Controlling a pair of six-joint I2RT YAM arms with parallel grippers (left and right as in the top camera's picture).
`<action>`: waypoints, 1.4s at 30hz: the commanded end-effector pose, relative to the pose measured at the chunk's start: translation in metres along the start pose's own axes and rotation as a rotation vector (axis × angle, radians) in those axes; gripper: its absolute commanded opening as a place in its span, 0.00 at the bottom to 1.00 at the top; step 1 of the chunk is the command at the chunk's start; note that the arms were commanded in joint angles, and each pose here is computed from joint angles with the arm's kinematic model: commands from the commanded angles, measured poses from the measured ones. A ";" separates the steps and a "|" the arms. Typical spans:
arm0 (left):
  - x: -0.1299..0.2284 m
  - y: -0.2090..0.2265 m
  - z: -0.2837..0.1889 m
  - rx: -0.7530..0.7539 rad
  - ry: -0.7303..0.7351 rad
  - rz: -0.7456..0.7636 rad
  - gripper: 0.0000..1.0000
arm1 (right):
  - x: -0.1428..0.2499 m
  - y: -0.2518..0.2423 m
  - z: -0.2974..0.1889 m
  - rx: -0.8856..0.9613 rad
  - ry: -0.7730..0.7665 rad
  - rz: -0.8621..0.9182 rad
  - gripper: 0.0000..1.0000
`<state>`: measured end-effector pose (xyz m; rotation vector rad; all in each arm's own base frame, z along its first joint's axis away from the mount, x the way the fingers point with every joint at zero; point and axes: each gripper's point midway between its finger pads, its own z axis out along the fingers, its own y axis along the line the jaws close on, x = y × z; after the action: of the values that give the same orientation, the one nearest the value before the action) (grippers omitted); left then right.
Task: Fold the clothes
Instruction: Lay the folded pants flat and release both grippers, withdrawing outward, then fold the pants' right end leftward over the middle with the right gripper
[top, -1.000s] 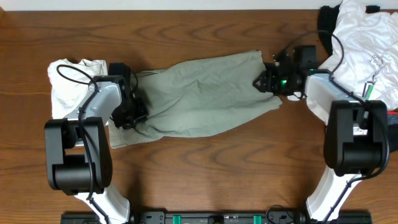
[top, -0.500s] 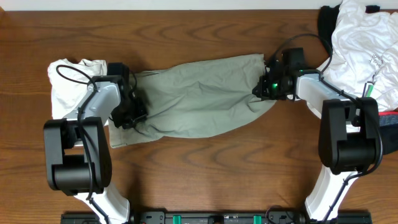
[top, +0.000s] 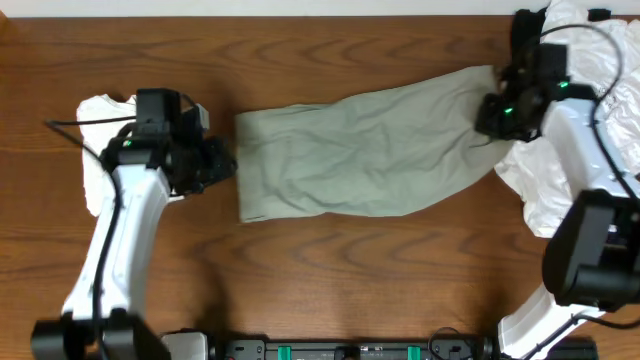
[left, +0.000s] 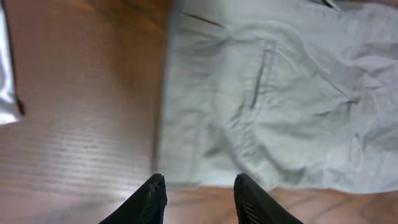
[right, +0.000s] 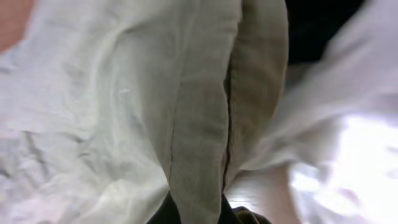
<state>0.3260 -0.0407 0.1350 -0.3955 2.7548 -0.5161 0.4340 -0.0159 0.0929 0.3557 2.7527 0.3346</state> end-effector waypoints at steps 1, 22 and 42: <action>0.003 0.006 -0.010 -0.044 -0.024 0.006 0.39 | -0.015 -0.003 -0.024 0.048 -0.039 -0.065 0.01; -0.006 0.061 -0.066 -0.175 -0.185 -0.202 0.38 | 0.097 0.272 -0.032 -0.229 0.025 -0.546 0.01; 0.002 0.062 -0.064 -0.182 -0.153 -0.211 0.38 | 0.168 0.373 0.057 -0.374 0.018 -0.676 0.01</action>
<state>0.2914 0.0314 0.1694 -0.7203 2.6317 -0.2808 0.3814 0.3794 0.0893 -0.6507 2.5680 0.6042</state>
